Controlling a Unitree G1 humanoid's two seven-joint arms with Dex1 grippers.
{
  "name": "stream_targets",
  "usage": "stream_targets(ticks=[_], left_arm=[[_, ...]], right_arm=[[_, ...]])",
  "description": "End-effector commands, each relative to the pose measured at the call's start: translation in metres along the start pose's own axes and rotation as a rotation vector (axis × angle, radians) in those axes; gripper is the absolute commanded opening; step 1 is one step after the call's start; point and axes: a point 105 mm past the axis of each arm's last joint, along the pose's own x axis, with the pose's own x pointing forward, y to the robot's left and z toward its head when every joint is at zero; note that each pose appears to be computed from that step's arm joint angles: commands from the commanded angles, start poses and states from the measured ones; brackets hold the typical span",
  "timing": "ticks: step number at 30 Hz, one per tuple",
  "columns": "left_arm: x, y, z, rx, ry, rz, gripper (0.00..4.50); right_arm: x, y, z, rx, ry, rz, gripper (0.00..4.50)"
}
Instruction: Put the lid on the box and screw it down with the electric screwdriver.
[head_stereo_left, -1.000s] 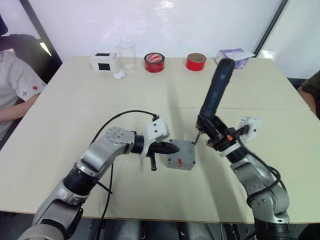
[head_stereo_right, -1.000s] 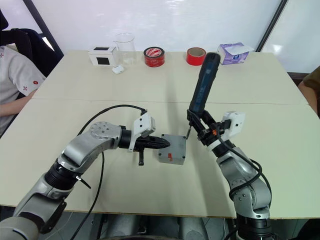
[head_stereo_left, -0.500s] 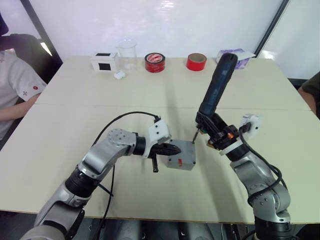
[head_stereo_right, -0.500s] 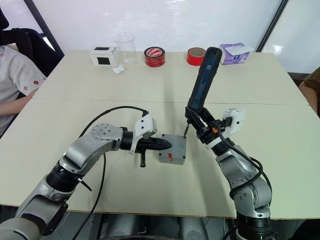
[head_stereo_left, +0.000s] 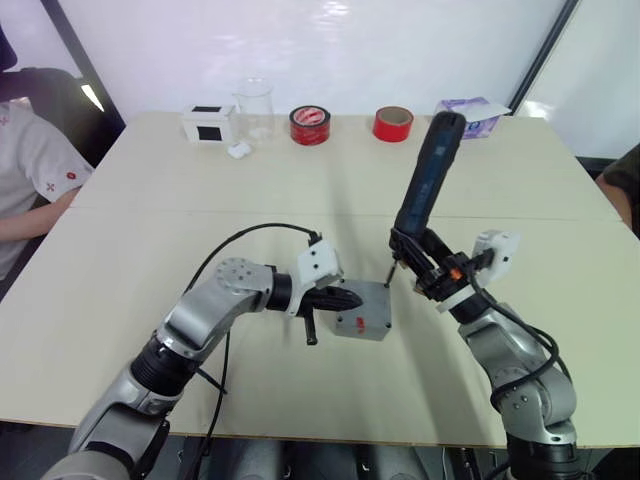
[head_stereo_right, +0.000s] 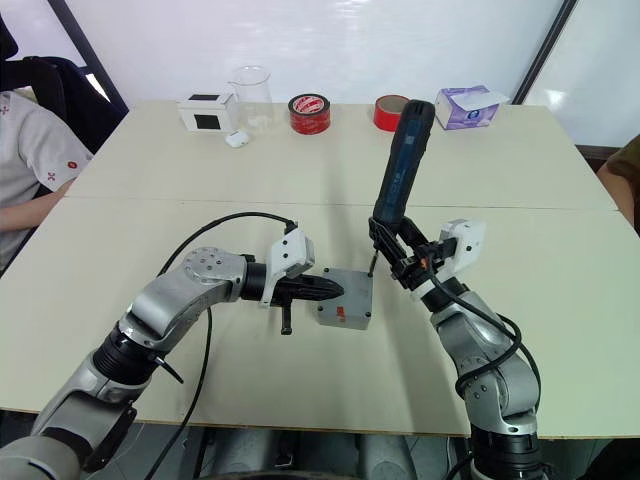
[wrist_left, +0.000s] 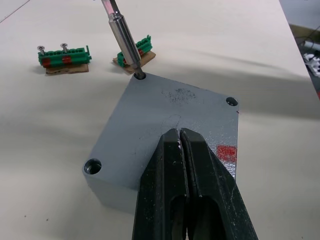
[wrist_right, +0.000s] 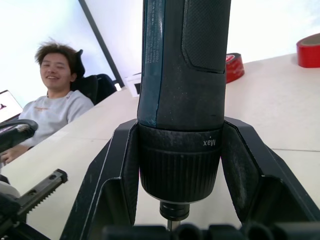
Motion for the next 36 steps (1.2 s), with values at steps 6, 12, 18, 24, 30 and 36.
stream_targets(ticks=[6,12,18,24,30,36], left_arm=[[-0.002,-0.003,0.000,0.001,0.007,0.002,0.00],[0.000,-0.004,-0.001,-0.026,-0.002,-0.004,0.00],[0.001,-0.004,-0.005,-0.042,-0.003,0.001,0.00],[0.003,-0.004,-0.008,-0.058,-0.012,0.007,0.00],[0.006,-0.008,-0.016,-0.081,-0.004,0.004,0.00],[0.008,-0.012,-0.018,-0.084,-0.003,-0.001,0.00]], right_arm=[[-0.004,0.006,0.003,-0.050,-0.035,0.004,1.83],[-0.014,0.026,-0.025,-0.087,0.055,0.029,1.83],[-0.024,0.010,-0.038,-0.128,0.121,-0.024,1.83],[-0.024,0.008,-0.039,-0.123,0.143,-0.015,1.83],[-0.031,0.001,-0.054,-0.191,0.232,-0.017,1.83],[-0.033,0.003,-0.057,-0.159,0.225,-0.004,1.83]])
